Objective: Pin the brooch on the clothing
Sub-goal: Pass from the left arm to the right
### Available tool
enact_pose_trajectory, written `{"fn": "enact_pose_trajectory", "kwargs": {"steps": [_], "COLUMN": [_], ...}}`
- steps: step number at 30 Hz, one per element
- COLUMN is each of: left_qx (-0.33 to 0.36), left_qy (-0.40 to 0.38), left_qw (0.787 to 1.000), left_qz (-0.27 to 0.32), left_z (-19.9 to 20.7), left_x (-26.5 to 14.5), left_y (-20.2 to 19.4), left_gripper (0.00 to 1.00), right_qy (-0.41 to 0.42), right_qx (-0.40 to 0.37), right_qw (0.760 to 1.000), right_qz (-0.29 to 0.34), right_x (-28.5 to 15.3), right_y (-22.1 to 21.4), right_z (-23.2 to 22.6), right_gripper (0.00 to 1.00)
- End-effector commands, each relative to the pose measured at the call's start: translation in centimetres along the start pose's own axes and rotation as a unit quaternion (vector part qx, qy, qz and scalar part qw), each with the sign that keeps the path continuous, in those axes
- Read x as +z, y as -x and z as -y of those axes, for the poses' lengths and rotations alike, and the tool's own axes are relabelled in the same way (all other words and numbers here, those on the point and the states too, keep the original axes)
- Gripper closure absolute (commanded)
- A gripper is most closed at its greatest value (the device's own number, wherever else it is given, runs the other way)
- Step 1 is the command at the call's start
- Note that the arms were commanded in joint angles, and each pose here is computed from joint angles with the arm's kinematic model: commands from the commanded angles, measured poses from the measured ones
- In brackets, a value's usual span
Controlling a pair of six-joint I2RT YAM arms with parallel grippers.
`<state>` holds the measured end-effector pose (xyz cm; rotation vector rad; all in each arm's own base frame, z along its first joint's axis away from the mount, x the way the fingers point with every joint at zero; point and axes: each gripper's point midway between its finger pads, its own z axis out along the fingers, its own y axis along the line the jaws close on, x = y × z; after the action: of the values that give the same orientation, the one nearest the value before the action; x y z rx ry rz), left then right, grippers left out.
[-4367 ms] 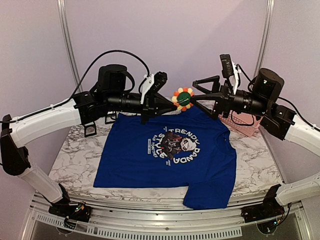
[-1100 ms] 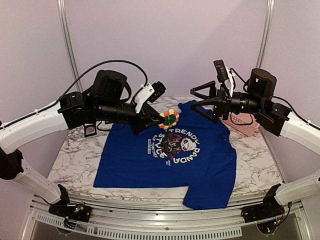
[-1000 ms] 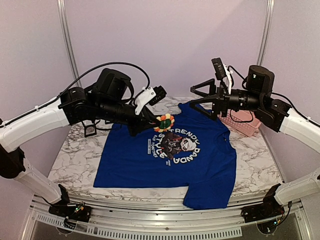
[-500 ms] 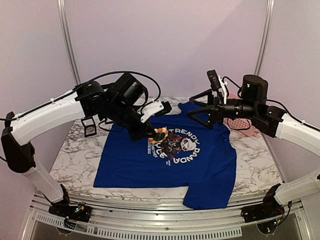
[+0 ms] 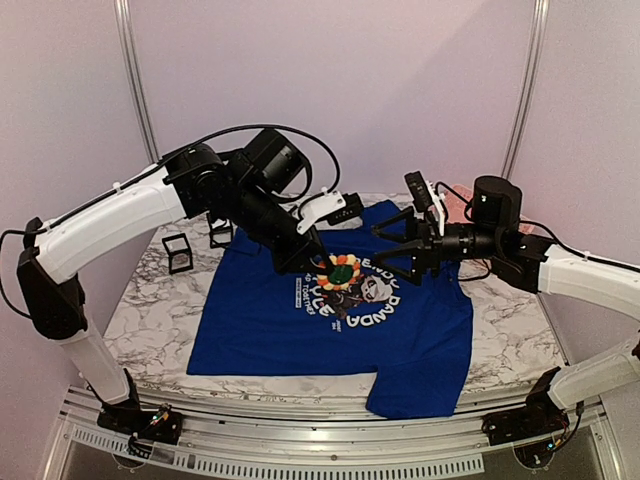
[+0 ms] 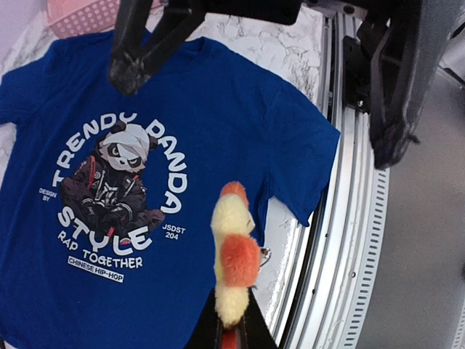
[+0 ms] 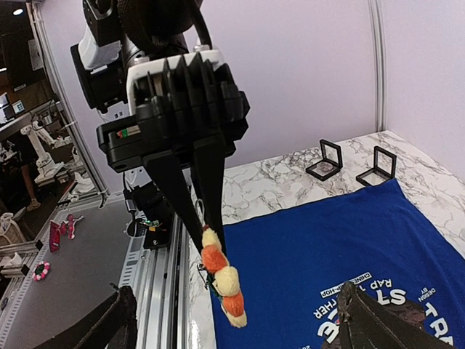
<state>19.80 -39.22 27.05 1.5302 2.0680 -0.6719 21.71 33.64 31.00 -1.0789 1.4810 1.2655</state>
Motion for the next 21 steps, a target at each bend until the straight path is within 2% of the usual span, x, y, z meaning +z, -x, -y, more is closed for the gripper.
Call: {"fn": "enact_pose_trajectory", "kwargs": {"steps": [1,6,9,12,18,21], "left_qx": [0.010,0.012,0.010,0.004,0.006,0.008], "left_qy": [-0.033,-0.046,-0.051,-0.055,-0.055,-0.056], "left_qw": [0.999,0.998,0.998,0.997,0.997,0.996], "left_qz": [0.018,0.037,0.047,0.054,0.061,0.065], "left_z": [1.6,2.0,2.2,2.2,2.4,2.4], "left_x": [-0.4,-0.7,-0.6,-0.4,-0.7,-0.7], "left_y": [1.4,2.2,2.6,3.0,3.0,3.1], "left_gripper": [1.00,1.00,1.00,1.00,1.00,1.00], "right_qy": [0.027,0.048,0.062,0.068,0.065,0.063], "right_qx": [0.001,0.003,0.001,0.012,0.019,0.019], "right_qw": [1.000,0.999,0.998,0.997,0.997,0.997], "right_qz": [0.010,0.024,0.031,0.029,0.024,0.025], "right_x": [1.1,1.7,2.5,3.1,3.1,3.0], "right_y": [-0.7,-0.7,-0.7,-1.2,-1.8,-1.8], "right_z": [-0.6,-1.5,-2.4,-2.3,-2.1,-2.1], "right_gripper": [0.07,0.08,0.12,0.23,0.50,0.57]}}
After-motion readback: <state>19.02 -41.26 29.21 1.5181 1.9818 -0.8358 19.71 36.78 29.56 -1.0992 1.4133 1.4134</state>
